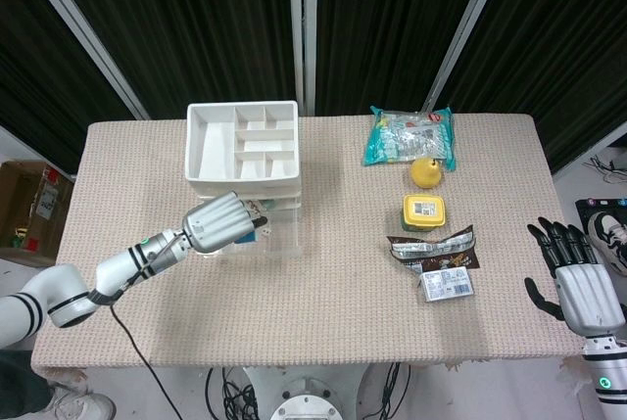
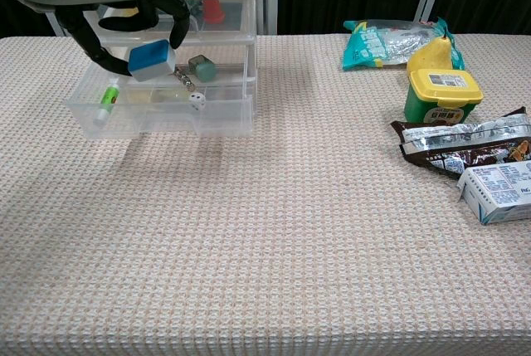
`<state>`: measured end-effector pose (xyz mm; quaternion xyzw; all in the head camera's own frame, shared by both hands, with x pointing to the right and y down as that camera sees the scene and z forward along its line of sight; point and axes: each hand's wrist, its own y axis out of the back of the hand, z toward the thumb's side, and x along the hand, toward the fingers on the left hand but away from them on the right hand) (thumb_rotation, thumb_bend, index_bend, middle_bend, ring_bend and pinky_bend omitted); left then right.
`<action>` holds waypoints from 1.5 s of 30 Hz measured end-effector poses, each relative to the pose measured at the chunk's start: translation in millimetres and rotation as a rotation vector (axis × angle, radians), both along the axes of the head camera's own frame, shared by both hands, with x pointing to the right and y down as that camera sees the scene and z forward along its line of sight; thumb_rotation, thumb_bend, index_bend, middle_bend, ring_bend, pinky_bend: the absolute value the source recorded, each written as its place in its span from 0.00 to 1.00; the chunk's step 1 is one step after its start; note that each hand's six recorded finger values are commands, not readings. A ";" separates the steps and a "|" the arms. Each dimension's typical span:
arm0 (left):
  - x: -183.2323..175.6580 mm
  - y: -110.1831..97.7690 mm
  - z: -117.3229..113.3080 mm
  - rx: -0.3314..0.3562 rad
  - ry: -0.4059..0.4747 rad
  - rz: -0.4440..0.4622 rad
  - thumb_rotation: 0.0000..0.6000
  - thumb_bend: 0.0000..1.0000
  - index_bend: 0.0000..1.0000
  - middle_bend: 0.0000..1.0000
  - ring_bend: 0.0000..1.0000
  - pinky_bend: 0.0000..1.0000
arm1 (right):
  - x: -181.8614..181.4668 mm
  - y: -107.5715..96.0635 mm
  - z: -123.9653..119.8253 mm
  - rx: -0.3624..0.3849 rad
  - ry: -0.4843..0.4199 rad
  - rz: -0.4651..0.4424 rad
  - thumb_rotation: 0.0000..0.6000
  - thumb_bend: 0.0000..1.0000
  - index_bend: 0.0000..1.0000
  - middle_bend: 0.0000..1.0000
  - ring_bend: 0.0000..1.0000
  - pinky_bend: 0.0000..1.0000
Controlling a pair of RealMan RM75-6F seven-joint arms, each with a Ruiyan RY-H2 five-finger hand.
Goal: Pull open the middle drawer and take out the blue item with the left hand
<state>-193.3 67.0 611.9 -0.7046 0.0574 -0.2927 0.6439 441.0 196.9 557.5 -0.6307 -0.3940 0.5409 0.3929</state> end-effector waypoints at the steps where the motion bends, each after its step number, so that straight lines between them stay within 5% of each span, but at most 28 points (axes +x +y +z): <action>1: 0.0 4.2 -3.9 0.003 0.012 -0.004 1.00 0.28 0.53 0.84 0.93 1.00 | -0.4 -0.3 0.1 0.000 -0.002 -0.004 1.00 0.33 0.00 0.00 0.00 0.00; 8: 5.3 48.7 -15.8 0.007 0.026 0.026 1.00 0.28 0.53 0.84 0.93 1.00 | -5.5 -0.8 1.2 -0.003 -0.017 -0.034 1.00 0.33 0.00 0.00 0.00 0.00; 17: 29.4 105.5 21.5 -0.026 -0.068 0.123 1.00 0.28 0.52 0.84 0.93 1.00 | -3.4 3.9 -2.0 0.004 -0.031 -0.039 1.00 0.33 0.00 0.00 0.00 0.00; 23: 40.7 130.2 47.7 -0.062 -0.141 0.143 1.00 0.26 0.32 0.82 0.92 1.00 | -1.8 6.6 -3.1 0.006 -0.036 -0.042 1.00 0.33 0.00 0.00 0.00 0.00; 29: 46.2 133.7 50.5 -0.062 -0.140 0.099 1.00 0.08 0.25 0.73 0.85 0.98 | 1.6 7.5 -5.1 0.012 -0.039 -0.036 1.00 0.33 0.00 0.00 0.00 0.00; 35: 33.7 118.5 22.4 -0.043 -0.056 -0.028 1.00 0.00 0.25 0.66 0.78 0.95 | 5.6 8.2 -5.9 0.014 -0.041 -0.029 1.00 0.33 0.00 0.00 0.00 0.00; 41: -25.8 80.4 -23.3 -0.017 0.079 -0.345 1.00 0.00 0.30 0.61 0.66 0.84 | 8.7 8.9 -2.2 -0.006 -0.042 -0.032 1.00 0.33 0.00 0.00 0.00 0.00; 45: -108.8 64.4 -43.7 0.001 0.089 -0.651 0.99 0.00 0.30 0.44 0.43 0.51 | 8.0 7.9 0.2 -0.019 -0.047 -0.046 1.00 0.33 0.00 0.00 0.00 0.00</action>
